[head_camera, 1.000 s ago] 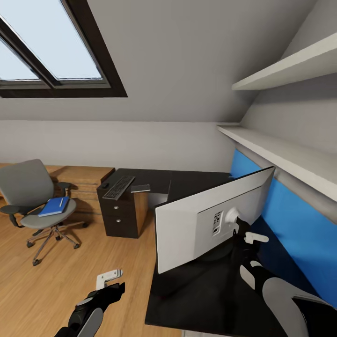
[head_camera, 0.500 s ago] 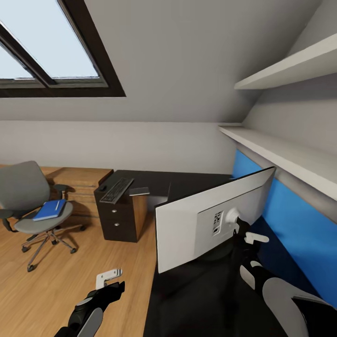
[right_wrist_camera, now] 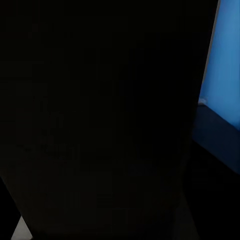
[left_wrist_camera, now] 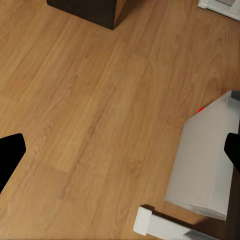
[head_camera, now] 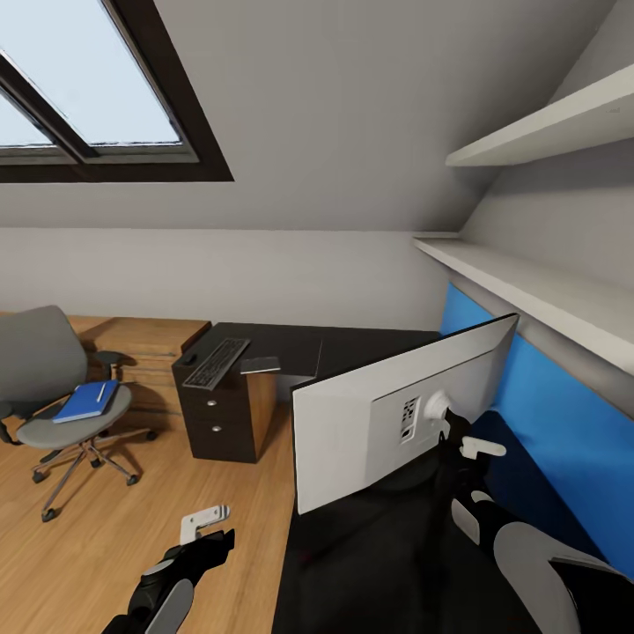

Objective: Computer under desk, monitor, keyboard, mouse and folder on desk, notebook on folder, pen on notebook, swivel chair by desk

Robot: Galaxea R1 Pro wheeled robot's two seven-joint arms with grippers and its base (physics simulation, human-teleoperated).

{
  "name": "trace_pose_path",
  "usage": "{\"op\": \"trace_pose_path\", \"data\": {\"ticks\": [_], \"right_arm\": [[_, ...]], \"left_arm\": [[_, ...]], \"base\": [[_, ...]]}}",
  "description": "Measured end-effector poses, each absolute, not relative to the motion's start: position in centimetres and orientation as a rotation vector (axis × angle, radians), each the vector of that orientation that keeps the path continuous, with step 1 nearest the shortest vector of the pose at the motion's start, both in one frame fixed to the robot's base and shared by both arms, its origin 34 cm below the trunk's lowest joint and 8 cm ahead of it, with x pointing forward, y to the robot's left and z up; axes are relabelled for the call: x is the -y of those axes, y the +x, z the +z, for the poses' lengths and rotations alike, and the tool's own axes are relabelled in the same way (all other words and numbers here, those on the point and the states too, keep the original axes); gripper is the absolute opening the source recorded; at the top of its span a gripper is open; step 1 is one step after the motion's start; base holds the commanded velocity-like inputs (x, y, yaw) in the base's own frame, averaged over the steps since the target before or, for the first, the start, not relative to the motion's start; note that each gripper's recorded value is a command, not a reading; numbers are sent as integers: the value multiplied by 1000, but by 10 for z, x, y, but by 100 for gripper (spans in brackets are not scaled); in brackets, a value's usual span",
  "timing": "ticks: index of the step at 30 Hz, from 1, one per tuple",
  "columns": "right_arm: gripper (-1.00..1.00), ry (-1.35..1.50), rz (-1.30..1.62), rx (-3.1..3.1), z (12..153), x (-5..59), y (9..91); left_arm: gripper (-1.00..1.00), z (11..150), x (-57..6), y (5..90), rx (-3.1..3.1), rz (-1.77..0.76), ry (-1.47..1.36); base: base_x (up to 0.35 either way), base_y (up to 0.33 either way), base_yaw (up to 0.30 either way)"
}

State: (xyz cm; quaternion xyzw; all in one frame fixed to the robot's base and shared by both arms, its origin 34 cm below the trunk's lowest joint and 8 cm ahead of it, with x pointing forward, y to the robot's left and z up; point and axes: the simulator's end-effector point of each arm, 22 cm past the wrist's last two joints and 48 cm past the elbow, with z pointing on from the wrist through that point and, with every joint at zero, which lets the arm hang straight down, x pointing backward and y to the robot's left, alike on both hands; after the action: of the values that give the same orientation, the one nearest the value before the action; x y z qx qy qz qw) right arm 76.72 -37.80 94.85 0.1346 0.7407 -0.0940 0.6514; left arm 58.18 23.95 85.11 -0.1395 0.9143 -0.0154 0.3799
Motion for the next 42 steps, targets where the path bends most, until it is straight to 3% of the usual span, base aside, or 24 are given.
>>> {"op": "trace_pose_path", "data": {"ticks": [42], "right_arm": [[-100, 301, -212, -1684, 949, 377, 768]], "left_arm": [[100, 851, -239, 582, -2336, -42, -356]], "base": [[0, -43, 0]]}}
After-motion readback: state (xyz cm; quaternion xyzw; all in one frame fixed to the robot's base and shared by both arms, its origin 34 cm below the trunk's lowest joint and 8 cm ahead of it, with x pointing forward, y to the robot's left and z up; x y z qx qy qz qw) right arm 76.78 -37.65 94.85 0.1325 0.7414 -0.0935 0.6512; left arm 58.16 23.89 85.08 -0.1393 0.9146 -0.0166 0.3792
